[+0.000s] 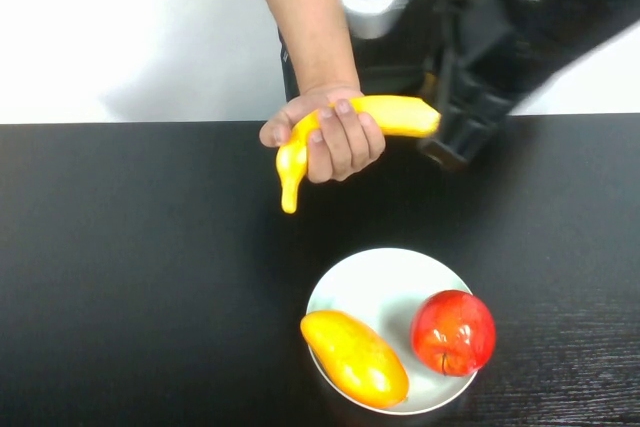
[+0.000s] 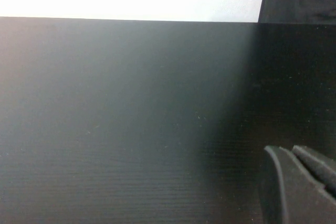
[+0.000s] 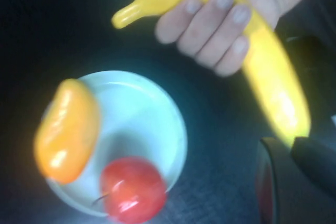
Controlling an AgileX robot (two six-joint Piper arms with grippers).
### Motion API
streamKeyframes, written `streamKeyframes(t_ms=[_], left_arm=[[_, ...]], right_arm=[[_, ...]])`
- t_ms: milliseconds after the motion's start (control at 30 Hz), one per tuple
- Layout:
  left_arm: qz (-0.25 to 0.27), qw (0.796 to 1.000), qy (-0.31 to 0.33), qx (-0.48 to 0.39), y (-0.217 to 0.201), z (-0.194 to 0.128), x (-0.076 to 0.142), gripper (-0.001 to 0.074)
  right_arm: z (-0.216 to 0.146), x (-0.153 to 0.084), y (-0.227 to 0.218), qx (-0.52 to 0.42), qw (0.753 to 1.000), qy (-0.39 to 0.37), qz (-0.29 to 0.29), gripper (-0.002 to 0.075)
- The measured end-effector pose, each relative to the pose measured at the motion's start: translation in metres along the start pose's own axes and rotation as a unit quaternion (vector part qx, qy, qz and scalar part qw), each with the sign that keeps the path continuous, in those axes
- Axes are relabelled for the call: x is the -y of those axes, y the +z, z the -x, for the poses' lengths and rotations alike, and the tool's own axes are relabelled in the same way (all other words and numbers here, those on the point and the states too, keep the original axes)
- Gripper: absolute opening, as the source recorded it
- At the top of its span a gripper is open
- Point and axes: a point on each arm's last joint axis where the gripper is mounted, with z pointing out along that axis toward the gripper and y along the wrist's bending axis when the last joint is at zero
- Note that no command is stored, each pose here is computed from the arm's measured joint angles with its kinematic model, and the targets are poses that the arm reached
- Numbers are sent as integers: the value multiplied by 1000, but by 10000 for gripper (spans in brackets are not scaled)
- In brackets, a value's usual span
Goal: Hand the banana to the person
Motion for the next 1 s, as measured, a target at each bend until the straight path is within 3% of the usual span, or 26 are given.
streamKeyframes(t_ms=[300, 600, 800, 1000], left_arm=[[0, 1000, 0, 0, 0, 0, 0, -4], [0, 1000, 0, 0, 0, 0, 0, -4], [0, 1000, 0, 0, 0, 0, 0, -4], [0, 1000, 0, 0, 0, 0, 0, -4]], right_arm=[[-24, -1, -36, 21, 999, 47, -4, -5], [-39, 4, -31, 4, 998, 55, -20, -7], [-107, 8, -18, 83, 989, 113, -43, -7], [-216, -22, 5, 180, 949, 229, -122, -7]])
